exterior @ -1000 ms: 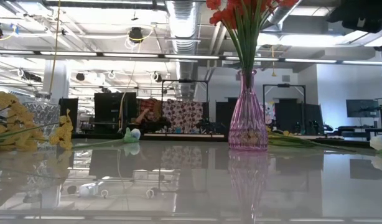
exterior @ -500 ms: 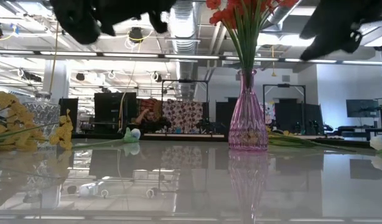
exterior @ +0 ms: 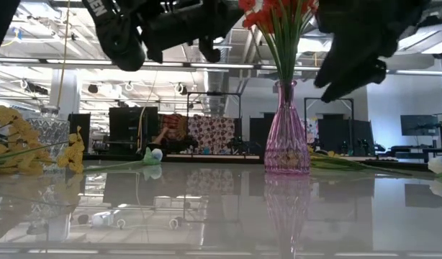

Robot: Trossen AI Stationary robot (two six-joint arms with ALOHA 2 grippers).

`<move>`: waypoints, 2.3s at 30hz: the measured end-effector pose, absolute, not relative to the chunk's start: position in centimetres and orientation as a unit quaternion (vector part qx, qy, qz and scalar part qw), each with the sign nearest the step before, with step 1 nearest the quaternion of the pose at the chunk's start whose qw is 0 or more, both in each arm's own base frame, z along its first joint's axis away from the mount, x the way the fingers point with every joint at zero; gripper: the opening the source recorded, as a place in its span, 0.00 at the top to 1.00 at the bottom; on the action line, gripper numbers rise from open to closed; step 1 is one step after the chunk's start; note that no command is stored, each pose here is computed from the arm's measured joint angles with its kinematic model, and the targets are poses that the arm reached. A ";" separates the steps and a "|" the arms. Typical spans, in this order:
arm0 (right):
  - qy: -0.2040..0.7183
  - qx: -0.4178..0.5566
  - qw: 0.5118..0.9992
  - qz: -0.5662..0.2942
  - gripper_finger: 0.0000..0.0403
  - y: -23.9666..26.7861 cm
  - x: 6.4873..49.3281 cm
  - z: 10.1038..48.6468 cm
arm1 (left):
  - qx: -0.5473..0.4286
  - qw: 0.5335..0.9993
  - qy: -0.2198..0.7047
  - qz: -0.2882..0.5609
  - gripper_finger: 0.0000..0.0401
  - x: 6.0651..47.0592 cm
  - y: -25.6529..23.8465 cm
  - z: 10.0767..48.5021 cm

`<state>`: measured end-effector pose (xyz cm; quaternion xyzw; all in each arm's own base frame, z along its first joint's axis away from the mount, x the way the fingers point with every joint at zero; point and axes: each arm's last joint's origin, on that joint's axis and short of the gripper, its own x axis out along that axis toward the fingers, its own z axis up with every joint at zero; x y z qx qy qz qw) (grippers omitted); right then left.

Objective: Sort flowers into vase by color
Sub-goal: Put the orange flower into the violet vase

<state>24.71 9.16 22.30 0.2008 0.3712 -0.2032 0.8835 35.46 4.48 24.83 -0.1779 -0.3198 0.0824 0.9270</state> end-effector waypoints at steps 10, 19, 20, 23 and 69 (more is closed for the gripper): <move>0.356 0.181 0.889 -0.224 0.31 7.3 25.5 22.5 | -0.163 0.939 -0.290 0.084 1.00 36.4 4.4 25.0; 0.332 0.176 0.895 -0.239 0.31 6.0 26.3 22.8 | -0.162 0.939 -0.282 0.109 1.00 36.5 4.2 24.8; 0.330 0.177 0.895 -0.242 0.31 5.9 26.3 22.8 | -0.164 0.939 -0.281 0.110 1.00 36.5 4.2 24.8; 0.326 0.175 0.897 -0.243 0.31 5.5 26.5 22.9 | -0.168 0.940 -0.274 0.115 1.00 36.6 4.0 24.6; 0.317 0.169 0.901 -0.245 0.31 5.1 26.7 23.0 | -0.074 0.970 -0.214 0.090 1.00 39.5 3.0 21.7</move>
